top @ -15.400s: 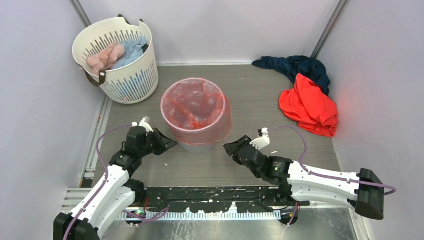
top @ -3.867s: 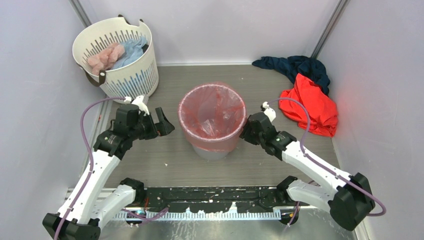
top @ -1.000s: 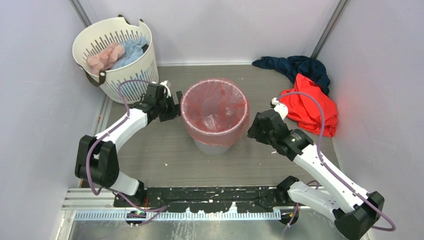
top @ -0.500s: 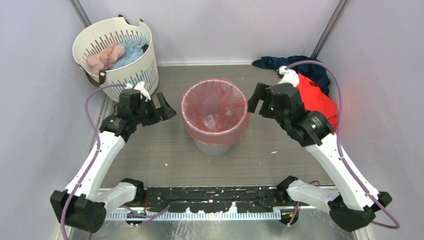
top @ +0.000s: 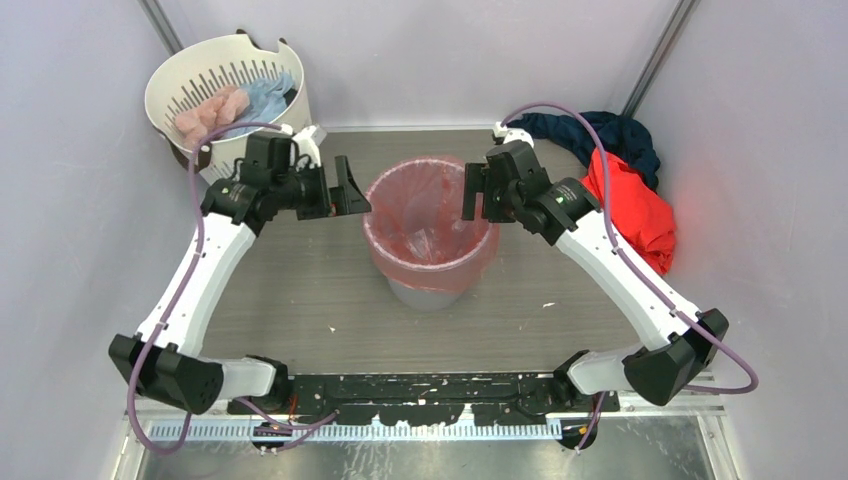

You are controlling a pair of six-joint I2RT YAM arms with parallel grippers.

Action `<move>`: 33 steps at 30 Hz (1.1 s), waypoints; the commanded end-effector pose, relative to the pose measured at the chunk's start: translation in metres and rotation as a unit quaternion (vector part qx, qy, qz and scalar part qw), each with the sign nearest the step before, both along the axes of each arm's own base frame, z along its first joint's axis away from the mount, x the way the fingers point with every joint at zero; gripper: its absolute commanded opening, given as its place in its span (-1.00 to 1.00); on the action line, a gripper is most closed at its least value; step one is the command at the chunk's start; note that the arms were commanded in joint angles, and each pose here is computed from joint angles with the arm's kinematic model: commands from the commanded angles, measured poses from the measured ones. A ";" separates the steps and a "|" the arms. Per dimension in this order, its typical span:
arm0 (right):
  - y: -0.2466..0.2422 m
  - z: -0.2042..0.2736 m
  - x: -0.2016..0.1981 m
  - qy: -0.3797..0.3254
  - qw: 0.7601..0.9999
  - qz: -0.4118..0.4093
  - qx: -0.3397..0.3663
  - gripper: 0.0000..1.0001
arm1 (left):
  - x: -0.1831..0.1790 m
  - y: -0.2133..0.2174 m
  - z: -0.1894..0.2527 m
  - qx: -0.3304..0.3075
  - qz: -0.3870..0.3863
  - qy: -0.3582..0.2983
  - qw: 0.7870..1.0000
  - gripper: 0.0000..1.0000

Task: Put the trash bags into the trash bin

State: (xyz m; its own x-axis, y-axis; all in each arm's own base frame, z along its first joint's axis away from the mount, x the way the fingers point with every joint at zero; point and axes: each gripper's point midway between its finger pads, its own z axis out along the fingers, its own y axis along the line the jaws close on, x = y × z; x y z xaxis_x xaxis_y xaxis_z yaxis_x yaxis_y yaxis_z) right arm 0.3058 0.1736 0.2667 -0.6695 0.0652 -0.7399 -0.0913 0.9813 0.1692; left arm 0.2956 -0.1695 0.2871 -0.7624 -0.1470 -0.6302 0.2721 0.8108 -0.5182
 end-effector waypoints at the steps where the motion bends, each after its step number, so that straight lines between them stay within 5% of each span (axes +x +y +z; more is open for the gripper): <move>1: 0.002 0.013 -0.001 -0.012 1.000 0.006 0.016 0.78 | -0.009 -0.016 -0.002 0.010 -0.045 0.003 0.999 0.99; 13: 0.002 -0.009 -0.009 0.025 1.000 0.006 0.006 0.70 | 0.000 -0.042 -0.011 0.064 -0.063 0.003 0.996 0.98; 21: -0.005 -0.028 -0.014 0.069 0.997 -0.007 -0.027 0.66 | 0.011 -0.038 -0.023 0.134 -0.034 0.010 0.990 0.60; 28: 0.006 -0.037 -0.018 0.094 0.995 0.004 -0.029 0.39 | 0.006 -0.054 -0.040 0.172 -0.055 0.033 0.983 0.31; 33: 0.007 -0.037 -0.020 0.093 0.995 0.001 -0.034 -0.27 | 0.001 -0.060 -0.044 0.182 -0.063 0.036 0.981 -0.34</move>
State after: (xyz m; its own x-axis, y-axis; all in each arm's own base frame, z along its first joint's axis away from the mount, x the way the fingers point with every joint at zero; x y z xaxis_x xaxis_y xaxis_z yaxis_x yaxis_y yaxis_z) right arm 0.2825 0.1743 0.2150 -0.8173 -0.0032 -0.5762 -0.0702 0.9931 0.0941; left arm 0.2952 -0.2264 0.2269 -0.8316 0.1652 -0.5302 0.3339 0.9116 -0.2396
